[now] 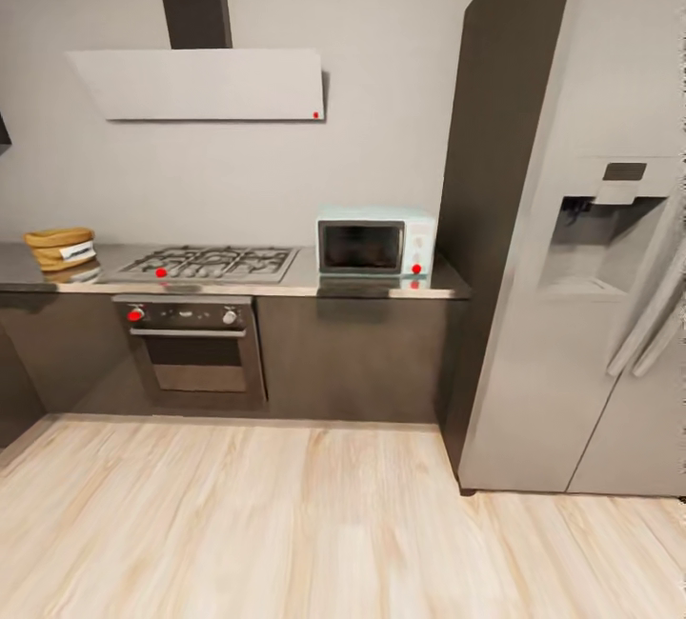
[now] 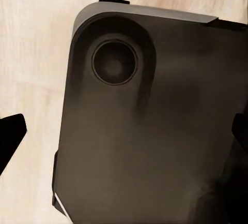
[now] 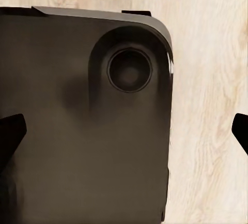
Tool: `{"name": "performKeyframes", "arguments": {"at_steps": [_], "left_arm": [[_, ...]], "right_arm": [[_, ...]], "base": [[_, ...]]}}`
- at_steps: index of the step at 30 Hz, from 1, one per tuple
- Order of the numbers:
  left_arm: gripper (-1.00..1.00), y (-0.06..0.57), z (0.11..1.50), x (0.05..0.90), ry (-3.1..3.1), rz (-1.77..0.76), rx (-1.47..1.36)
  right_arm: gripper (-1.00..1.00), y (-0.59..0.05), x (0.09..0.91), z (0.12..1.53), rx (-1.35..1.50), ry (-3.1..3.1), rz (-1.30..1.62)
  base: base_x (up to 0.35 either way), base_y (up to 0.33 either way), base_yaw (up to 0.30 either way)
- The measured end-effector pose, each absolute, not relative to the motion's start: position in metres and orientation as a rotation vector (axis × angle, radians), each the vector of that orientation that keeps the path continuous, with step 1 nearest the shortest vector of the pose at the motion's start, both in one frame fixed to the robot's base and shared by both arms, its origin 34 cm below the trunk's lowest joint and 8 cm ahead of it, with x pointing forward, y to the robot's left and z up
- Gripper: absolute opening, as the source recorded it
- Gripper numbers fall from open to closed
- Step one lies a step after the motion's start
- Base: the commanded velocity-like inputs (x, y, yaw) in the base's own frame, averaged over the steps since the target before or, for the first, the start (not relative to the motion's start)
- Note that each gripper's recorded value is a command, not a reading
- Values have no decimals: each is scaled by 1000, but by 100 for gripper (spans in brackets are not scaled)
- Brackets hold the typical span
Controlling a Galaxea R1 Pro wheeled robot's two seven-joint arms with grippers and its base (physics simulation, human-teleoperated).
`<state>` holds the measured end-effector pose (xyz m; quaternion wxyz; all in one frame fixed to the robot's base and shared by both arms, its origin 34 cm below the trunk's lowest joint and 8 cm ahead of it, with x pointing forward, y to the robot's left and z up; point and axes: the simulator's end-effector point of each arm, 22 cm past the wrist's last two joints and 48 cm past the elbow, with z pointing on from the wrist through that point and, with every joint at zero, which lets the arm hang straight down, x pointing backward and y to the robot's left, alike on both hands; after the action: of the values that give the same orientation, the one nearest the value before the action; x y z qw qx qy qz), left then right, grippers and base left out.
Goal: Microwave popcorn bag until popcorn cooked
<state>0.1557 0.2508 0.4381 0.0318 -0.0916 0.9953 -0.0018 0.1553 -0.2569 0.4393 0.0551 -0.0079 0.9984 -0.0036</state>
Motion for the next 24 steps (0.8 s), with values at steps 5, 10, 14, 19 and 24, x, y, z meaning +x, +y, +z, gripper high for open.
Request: {"name": "performKeyframes", "arguments": {"at_steps": [5,10,14,19,24], "left_arm": [[100,251,438,156,3064,-6,-282],[100,251,438,156,3064,-6,-282],[100,251,438,155,3065,-5,-282],[100,251,438,155,3067,-5,-282],[100,251,438,155,3067,-5,-281]], "right_arm": [[100,-257,155,439,-23,3031,-11],[100,-257,155,439,-23,3031,-11],[100,-257,155,439,-33,3032,-10],[100,-256,153,439,-42,3043,-8],[100,-255,154,439,-44,3039,-7]], "base": [[325,103,-241],[325,103,-179],[325,101,-20],[325,59,-2],[325,4,0]]}}
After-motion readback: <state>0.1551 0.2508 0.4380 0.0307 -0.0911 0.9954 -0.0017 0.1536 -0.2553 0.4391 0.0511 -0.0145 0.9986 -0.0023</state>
